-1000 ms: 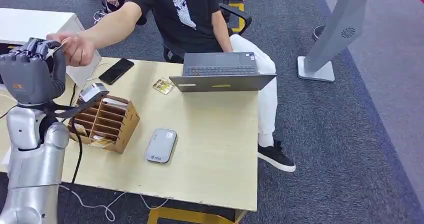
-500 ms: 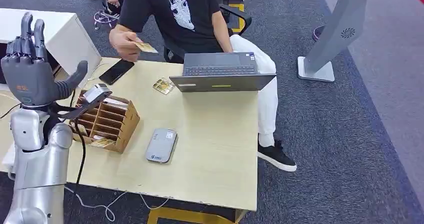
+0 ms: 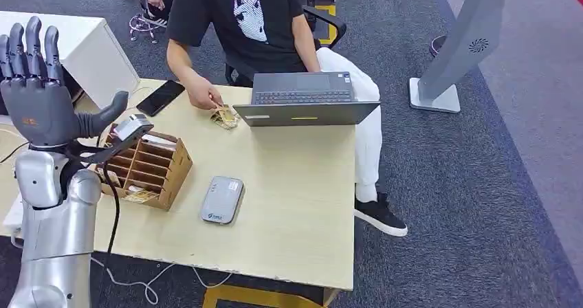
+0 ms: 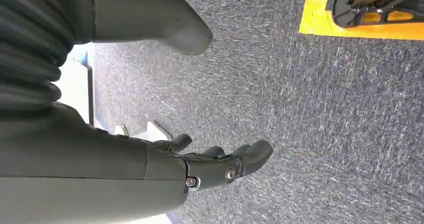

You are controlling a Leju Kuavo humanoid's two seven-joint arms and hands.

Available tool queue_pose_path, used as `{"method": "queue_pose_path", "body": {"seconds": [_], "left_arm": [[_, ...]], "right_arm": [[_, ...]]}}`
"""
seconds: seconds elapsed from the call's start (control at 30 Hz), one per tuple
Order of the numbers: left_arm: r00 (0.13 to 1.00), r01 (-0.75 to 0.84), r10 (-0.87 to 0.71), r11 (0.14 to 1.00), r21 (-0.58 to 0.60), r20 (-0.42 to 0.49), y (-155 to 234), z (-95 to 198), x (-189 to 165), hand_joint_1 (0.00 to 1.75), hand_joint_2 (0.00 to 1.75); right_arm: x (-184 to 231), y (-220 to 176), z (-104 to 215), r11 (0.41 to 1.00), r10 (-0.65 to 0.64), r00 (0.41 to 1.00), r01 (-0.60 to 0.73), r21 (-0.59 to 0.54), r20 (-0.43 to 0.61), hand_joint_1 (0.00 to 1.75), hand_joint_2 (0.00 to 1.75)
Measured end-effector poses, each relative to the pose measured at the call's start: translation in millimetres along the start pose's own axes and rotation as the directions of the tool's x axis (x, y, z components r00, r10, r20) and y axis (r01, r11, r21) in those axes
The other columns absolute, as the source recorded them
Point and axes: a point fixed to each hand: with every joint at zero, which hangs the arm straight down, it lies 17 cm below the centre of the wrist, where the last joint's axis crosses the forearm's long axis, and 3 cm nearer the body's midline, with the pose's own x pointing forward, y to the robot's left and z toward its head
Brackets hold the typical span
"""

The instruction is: Pass the card to the sensor for recognition and then transmit it.

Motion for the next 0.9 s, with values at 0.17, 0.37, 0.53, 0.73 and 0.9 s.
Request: {"method": "queue_pose_path", "body": {"seconds": [0.17,0.37,0.53,0.73,0.9], "left_arm": [[1.0,-0.002,0.002,1.0,0.0,-0.002,0,0,1,0.0,0.0],[0.999,-0.041,0.041,0.999,0.015,-0.029,2,3,-5,0.0,0.0],[0.982,-0.147,0.146,0.989,0.007,-0.123,3,47,-12,0.0,1.75],[0.971,-0.153,0.14,0.987,-0.052,-0.193,14,111,-18,0.0,1.75],[0.956,-0.053,0.015,0.991,-0.122,-0.292,58,176,-48,0.0,1.75]], "right_arm": [[0,0,0,1.0,0.0,1.0,0.0,0.0,0.0,0.0,1.75],[0,-1,0,1.0,0.011,1.0,-0.011,-0.004,0.003,0.0,1.75],[-1,2,1,1.0,-0.026,1.0,0.026,-0.004,-0.007,0.0,1.75],[-3,8,2,0.999,-0.05,0.999,0.05,0.0,-0.019,0.0,1.75],[-14,15,4,0.998,-0.061,0.997,0.061,0.006,-0.046,0.0,1.75]]}}
